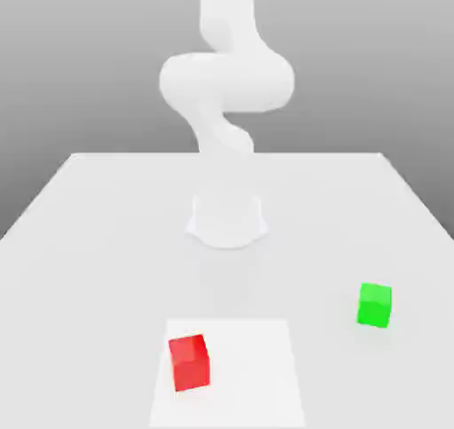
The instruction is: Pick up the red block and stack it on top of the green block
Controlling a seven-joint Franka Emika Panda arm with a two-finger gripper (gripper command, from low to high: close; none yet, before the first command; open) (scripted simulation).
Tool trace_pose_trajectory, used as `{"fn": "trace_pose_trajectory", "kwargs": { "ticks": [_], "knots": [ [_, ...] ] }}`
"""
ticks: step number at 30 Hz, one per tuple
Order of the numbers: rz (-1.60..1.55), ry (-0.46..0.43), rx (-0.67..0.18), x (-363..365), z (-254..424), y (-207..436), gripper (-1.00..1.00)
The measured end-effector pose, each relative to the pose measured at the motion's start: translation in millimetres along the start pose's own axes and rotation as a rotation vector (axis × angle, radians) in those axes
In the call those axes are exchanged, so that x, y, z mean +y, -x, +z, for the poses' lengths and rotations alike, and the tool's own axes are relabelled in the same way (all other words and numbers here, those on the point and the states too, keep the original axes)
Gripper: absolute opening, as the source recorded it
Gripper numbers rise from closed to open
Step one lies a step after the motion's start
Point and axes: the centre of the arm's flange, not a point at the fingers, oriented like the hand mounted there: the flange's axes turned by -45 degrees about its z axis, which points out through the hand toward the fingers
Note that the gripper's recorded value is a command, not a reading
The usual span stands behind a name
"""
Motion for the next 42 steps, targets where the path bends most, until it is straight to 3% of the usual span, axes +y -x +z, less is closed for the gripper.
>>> {"fn": "trace_pose_trajectory", "kwargs": {
  "ticks": [10,21,27,28,35,40,42],
  "knots": [
    [-0.104,-0.039,-0.331,23.7,211.9,81.4,0.00],
    [-0.216,-0.081,-0.685,45.9,357.9,256.5,0.00],
    [-0.229,-0.085,-0.713,46.6,408.0,308.9,0.00],
    [-0.229,-0.086,-0.714,46.5,412.6,313.8,-1.00],
    [-0.229,-0.086,-0.715,46.4,412.2,313.5,-1.00],
    [-0.229,-0.087,-0.715,46.4,376.1,281.2,-1.00],
    [-0.287,-0.117,-0.711,12.5,364.8,272.7,-1.00]
  ]
}}
